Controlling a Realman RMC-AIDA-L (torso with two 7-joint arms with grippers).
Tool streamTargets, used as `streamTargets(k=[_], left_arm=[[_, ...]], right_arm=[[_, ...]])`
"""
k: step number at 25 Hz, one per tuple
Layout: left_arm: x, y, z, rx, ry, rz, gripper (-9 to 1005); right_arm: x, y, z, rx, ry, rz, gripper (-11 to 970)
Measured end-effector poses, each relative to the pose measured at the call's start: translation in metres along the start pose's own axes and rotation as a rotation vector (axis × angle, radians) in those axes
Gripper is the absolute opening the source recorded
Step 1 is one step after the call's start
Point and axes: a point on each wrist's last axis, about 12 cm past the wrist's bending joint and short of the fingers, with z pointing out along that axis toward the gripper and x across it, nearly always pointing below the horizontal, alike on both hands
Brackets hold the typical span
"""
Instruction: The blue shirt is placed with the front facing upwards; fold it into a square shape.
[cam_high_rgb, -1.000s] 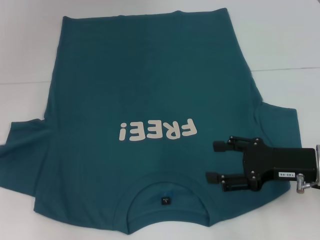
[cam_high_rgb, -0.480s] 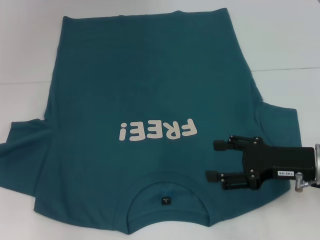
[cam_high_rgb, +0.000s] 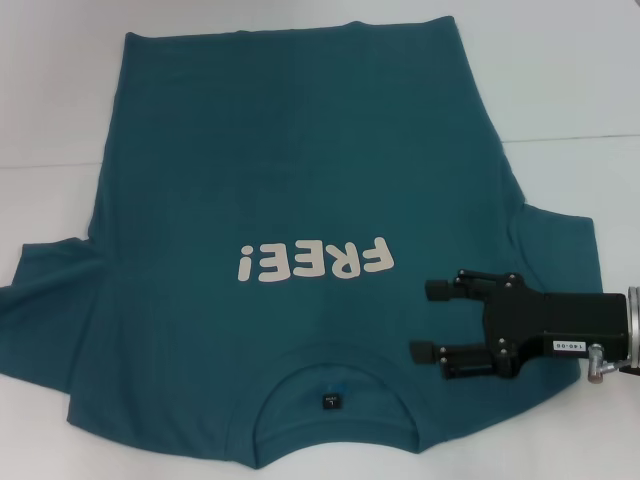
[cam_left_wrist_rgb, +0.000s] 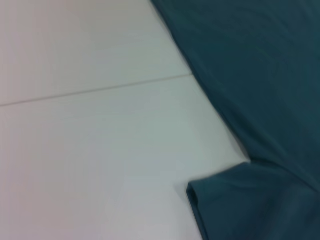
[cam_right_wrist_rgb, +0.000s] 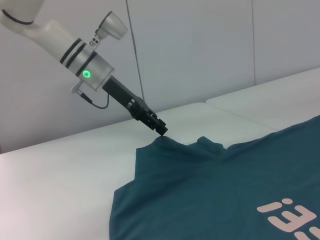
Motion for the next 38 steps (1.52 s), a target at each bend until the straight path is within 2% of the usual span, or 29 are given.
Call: streamTargets(k=[3,13,19,25,33,38], left_arm=[[0.003,-0.003,0.004,0.004,0.016,0.012,270],[0.014,-0.007,0.019,0.007,0.046,0.001,737],[0.014,-0.01,0.024,0.003,0.055,0.02,892],[0.013,-0.012,0.025,0.002,0.053,0.035,850],[0.012,-0.013,0.026,0.005,0.055,0.042,660],[0.01,-0.014,0.027,0.011,0.056,0.048,394]], right_arm=[[0.0,0.0,0.0,0.0,0.001,0.001,911],[-0.001,-0.002,0.001,0.008,0.005,-0.003,912],[-0.002,-0.002,0.002,0.005,0.004,-0.005,912],[-0.002,-0.002,0.003,0.003,0.005,-0.006,912],[-0.002,-0.003,0.004,0.003,0.009,0.0,911],[-0.001,-0.003,0.004,0.004,0.01,0.003,911]])
